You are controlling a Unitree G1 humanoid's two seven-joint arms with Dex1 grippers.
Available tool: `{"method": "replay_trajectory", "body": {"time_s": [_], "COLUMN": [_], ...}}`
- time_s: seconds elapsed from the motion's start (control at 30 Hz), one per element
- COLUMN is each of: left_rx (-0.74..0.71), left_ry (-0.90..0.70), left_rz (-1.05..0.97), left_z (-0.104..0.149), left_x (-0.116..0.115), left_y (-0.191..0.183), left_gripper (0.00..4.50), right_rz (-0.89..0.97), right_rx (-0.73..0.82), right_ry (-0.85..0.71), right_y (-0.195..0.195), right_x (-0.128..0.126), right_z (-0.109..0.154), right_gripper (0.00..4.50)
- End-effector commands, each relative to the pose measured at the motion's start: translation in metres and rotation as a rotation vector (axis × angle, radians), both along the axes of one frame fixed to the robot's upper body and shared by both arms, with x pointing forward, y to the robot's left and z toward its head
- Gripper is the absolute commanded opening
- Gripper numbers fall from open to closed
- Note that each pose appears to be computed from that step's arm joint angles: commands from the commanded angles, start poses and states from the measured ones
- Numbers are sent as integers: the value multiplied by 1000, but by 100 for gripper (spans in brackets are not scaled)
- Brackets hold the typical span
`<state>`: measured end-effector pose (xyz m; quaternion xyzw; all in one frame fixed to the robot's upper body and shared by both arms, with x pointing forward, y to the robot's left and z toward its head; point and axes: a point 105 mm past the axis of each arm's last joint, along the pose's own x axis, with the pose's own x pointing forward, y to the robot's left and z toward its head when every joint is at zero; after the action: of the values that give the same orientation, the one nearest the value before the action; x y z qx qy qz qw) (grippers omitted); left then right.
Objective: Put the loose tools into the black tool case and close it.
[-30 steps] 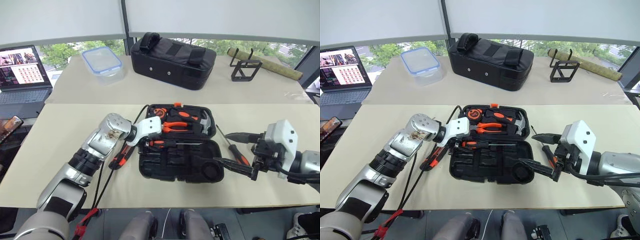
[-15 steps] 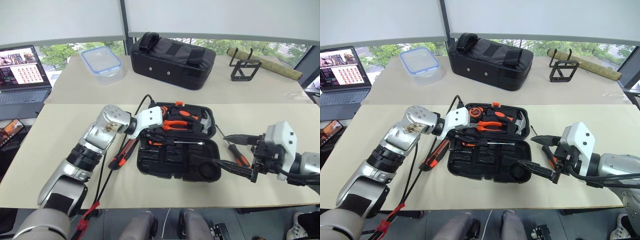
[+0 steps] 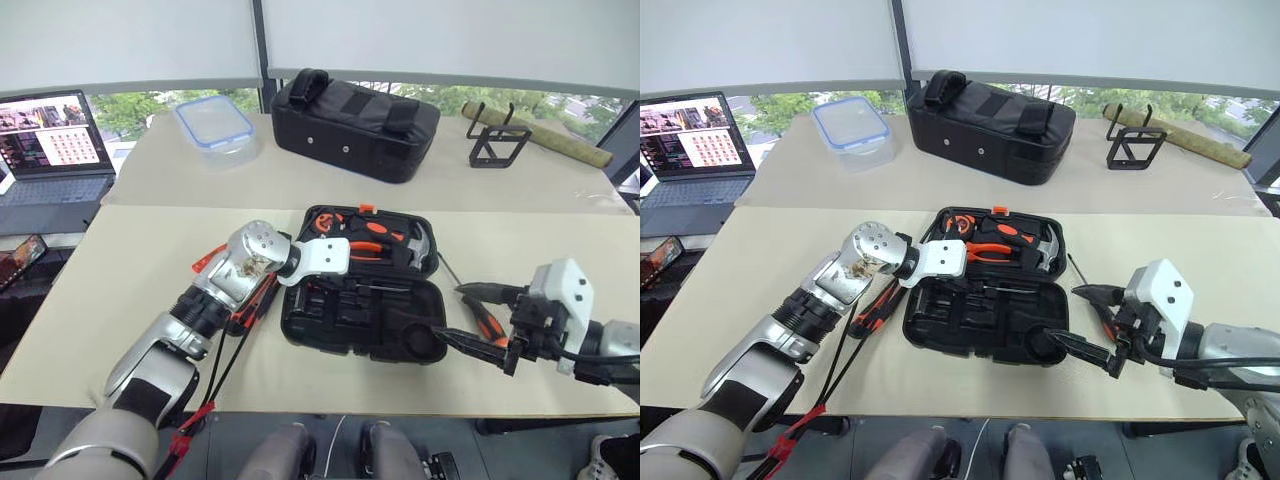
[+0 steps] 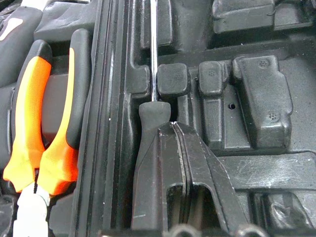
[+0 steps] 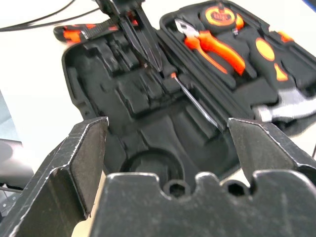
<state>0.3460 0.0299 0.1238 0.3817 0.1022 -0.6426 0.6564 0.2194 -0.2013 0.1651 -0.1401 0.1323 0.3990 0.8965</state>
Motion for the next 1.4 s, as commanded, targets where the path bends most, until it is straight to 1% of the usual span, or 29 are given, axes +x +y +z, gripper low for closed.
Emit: {"method": "replay_trajectory", "body": {"time_s": [0.03,0.07,0.17,0.27,0.33,0.37,0.4,0.47,0.5,0.67,0.77,0.8,0.83,0.9,1.0,1.03,1.1,1.13,1.23,1.33,1.37,1.4], "left_rx": [-73,-119,-235,-314,-326,-325,-328,-345,-351,-344,-341,-341,-342,-341,-325,-320,-309,-304,-288,-269,-267,-262], "left_ry": [57,93,203,295,333,352,364,383,387,363,350,346,343,338,327,325,320,319,318,316,315,314], "left_rz": [33,36,37,-46,-74,-81,-87,-95,-97,-95,-74,-67,-63,-56,-38,-35,-29,-25,-21,-27,-28,-29], "left_z": [17,26,50,70,77,79,82,88,90,92,89,89,89,90,88,87,85,84,82,82,82,82], "left_x": [1,-2,-10,-31,-41,-46,-50,-57,-60,-67,-66,-66,-66,-66,-65,-65,-65,-65,-66,-68,-68,-68], "left_y": [13,15,26,41,55,61,65,67,66,64,65,66,67,68,74,75,79,81,86,89,89,89], "left_gripper": [6,6,80,199,269,313,343,429,444,448,448,450,450,450,450,450,450,450,450,450,450,450], "right_rz": [-125,-181,-323,-377,-406,-424,-440,-452,-451,-426,-455,-459,-460,-456,-454,-455,-457,-448,-405,-220,-170,-58], "right_rx": [-34,-34,-28,-23,-22,-18,-14,-1,3,10,-14,-13,-11,-6,-2,1,-3,-19,-46,-108,-118,-135], "right_ry": [-60,-50,-35,-26,-18,-13,-8,6,13,62,81,82,81,74,51,46,29,13,-11,-82,-96,-106], "right_y": [-21,-31,-54,-62,-65,-67,-69,-69,-69,-59,-60,-60,-60,-59,-62,-63,-67,-69,-72,-57,-52,-36], "right_x": [2,3,7,9,14,18,22,29,32,43,52,54,56,58,57,56,56,56,56,62,62,59], "right_z": [6,2,-6,-14,-21,-25,-29,-36,-40,-60,-72,-74,-74,-72,-59,-56,-47,-40,-16,19,24,27], "right_gripper": [450,450,450,450,450,450,450,450,450,450,450,398,380,311,208,167,112,104,105,105,105,105]}}
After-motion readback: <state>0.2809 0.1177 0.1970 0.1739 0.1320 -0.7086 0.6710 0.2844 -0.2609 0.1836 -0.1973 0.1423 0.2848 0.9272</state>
